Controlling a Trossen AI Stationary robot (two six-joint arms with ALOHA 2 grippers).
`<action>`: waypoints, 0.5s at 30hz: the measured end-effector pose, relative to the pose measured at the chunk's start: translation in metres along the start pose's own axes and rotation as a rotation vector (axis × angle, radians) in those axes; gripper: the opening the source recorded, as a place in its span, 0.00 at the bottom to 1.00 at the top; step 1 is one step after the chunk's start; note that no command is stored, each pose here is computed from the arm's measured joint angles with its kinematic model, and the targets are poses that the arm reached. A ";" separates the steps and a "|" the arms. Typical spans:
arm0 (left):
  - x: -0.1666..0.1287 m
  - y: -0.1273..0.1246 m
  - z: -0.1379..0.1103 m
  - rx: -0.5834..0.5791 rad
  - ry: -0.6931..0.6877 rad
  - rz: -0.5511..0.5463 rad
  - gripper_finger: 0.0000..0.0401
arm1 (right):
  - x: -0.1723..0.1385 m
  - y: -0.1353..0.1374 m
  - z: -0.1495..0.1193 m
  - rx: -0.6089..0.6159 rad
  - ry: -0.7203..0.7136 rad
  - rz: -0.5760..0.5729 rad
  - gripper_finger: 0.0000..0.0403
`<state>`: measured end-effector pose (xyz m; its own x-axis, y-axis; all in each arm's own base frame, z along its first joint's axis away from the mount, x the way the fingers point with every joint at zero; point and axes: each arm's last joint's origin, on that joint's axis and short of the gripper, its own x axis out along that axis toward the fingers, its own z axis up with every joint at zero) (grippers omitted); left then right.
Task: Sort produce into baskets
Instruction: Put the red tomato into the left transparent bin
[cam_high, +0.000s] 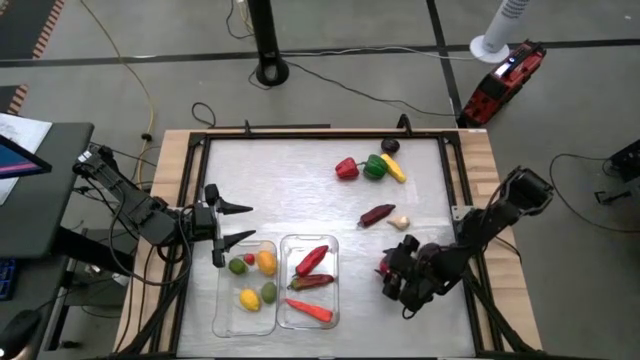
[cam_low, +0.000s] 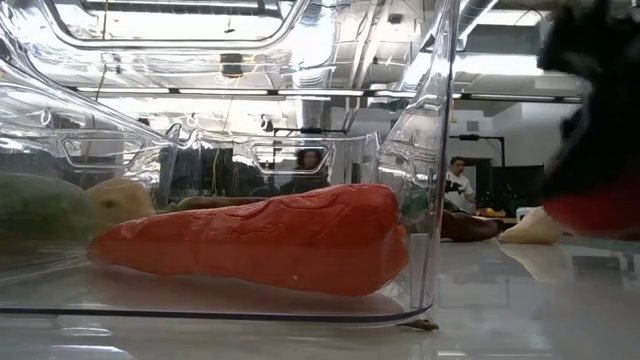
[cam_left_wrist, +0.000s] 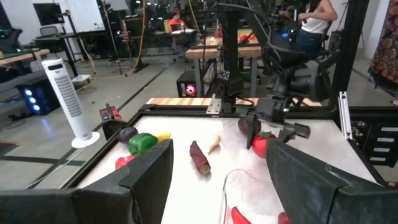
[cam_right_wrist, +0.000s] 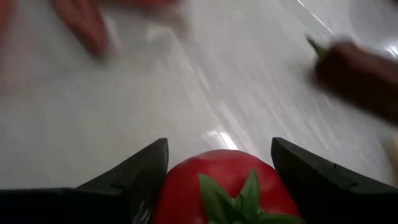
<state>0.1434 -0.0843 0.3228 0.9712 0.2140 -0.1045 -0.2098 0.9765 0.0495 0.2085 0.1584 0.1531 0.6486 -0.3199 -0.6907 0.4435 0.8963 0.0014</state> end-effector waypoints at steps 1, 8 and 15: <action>0.000 0.000 0.000 -0.003 0.000 0.000 0.60 | -0.002 0.004 0.007 -0.009 -0.012 0.014 0.75; 0.000 0.000 0.000 -0.004 -0.004 0.000 0.60 | -0.014 0.034 0.062 -0.097 -0.175 0.146 0.75; 0.000 0.000 0.001 -0.002 -0.006 0.000 0.60 | -0.009 0.047 0.108 -0.180 -0.428 0.335 0.75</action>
<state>0.1435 -0.0843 0.3236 0.9719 0.2137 -0.0987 -0.2100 0.9766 0.0470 0.2905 0.1701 0.2371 0.9449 -0.0712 -0.3195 0.0820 0.9964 0.0205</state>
